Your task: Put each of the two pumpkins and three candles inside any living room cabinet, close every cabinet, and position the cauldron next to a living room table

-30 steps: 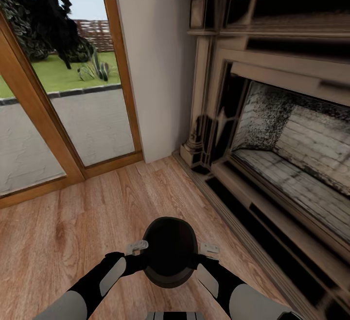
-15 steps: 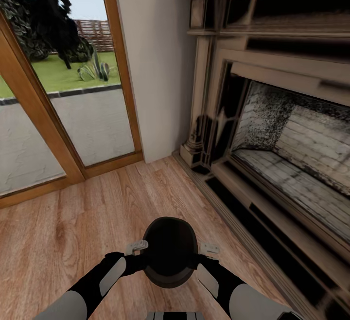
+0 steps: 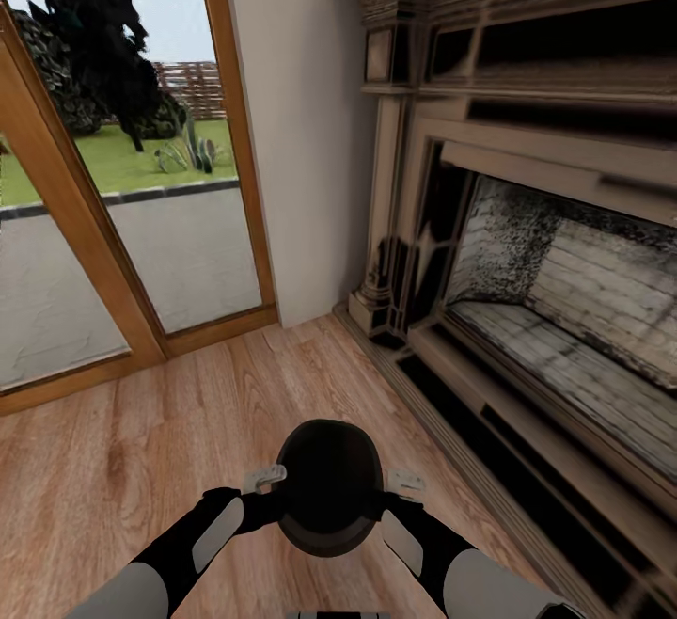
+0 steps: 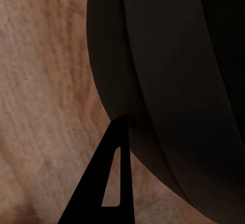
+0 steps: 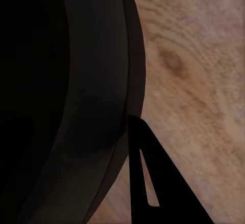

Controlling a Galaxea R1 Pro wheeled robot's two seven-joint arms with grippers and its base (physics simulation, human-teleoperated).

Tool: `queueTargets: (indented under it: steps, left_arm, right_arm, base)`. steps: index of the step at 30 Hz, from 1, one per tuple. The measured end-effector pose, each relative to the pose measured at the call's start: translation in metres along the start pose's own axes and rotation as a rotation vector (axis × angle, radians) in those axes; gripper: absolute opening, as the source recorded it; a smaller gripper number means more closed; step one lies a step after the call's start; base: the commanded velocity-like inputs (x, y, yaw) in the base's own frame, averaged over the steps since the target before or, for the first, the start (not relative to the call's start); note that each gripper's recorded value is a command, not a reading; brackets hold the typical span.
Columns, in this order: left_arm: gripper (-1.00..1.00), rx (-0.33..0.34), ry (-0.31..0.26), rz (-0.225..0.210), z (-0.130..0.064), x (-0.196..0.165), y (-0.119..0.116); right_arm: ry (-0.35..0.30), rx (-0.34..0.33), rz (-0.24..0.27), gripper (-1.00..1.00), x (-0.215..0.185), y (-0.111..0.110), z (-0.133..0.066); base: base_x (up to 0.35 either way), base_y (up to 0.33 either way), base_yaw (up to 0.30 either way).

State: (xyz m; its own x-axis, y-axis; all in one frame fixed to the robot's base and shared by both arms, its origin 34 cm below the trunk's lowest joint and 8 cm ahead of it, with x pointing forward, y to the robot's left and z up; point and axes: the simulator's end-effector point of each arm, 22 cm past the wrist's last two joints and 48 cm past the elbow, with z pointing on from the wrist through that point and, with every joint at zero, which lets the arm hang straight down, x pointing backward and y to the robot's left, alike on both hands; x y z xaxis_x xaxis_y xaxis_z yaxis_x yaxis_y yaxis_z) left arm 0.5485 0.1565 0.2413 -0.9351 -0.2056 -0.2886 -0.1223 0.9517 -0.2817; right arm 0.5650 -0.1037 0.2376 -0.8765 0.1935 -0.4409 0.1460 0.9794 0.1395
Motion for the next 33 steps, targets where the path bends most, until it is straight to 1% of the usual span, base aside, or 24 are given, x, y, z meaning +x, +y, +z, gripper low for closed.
queueTargets:
  steps: [12, 18, 26, 33]
  left_arm:
    - [-1.0, 0.005, -0.042, 0.012, -0.018, -0.017, -0.009]
    - [-1.0, 0.004, -0.065, 0.024, -0.027, -0.026, -0.013]
    - [-1.0, 0.013, -0.097, 0.031, -0.04, -0.038, -0.019]
    - [-1.0, 0.013, -0.098, 0.03, -0.053, -0.046, -0.024]
  right_arm:
    - [-0.043, -0.011, -0.002, -1.0, -0.02, 0.004, -0.016]
    - [-0.068, -0.022, 0.009, -1.0, -0.028, 0.006, -0.023]
    - [-0.1, -0.027, 0.004, -1.0, -0.043, 0.01, -0.036]
    - [-0.102, -0.027, 0.002, -1.0, -0.054, 0.013, -0.047]
  base:
    - [0.0, 0.0, 0.0]
    - [0.0, 0.0, 0.0]
    - [0.0, 0.0, 0.0]
    - [0.0, 0.0, 0.0]
